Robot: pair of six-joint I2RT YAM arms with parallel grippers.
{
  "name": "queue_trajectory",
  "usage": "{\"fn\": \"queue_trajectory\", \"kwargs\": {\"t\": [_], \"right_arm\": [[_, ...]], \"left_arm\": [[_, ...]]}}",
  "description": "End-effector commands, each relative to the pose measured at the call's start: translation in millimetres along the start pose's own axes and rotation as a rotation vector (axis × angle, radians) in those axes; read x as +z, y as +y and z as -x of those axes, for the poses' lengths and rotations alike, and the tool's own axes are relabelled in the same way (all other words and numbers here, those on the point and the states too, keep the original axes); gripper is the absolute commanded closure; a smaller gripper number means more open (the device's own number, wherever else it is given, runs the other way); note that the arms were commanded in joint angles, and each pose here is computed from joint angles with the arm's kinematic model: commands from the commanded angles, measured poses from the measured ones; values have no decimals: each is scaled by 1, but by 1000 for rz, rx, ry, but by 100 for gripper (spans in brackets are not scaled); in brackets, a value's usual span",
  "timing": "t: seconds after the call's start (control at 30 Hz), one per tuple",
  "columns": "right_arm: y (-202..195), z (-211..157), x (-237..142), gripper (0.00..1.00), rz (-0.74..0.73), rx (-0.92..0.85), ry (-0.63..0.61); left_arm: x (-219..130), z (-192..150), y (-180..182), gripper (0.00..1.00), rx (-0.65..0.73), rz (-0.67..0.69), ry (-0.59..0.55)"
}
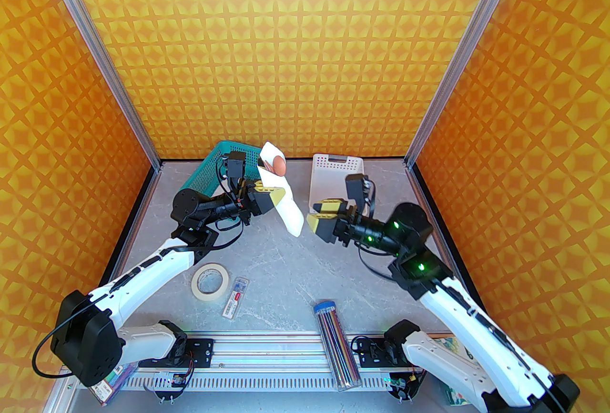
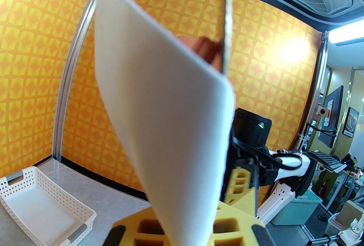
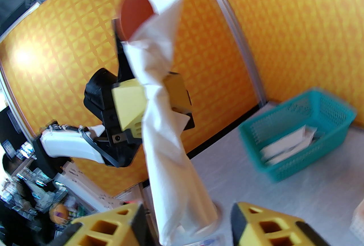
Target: Place the utensils on the paper napkin and roll it up
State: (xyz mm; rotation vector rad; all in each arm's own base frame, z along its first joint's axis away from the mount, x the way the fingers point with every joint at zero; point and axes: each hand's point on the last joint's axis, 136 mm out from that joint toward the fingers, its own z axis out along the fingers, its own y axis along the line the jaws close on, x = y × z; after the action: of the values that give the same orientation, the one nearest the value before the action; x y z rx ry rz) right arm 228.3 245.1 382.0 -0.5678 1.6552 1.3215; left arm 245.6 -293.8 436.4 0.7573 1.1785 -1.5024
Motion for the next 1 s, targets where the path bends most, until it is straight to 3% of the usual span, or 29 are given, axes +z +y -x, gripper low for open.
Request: {"fn": "queue_trajectory", "kwargs": {"t": [0.0,0.73,0.97], "right_arm": [[2,-15,10,54,48,245,122],[6,-20,8,54,106,386,93],[6,-21,6,63,102,383,82]], "left_arm": [[-1,19,-8,100,65,11,-29],[-2,19,-3,100,79,38,-35],[-3,18,0,100,79,55,-38]]}}
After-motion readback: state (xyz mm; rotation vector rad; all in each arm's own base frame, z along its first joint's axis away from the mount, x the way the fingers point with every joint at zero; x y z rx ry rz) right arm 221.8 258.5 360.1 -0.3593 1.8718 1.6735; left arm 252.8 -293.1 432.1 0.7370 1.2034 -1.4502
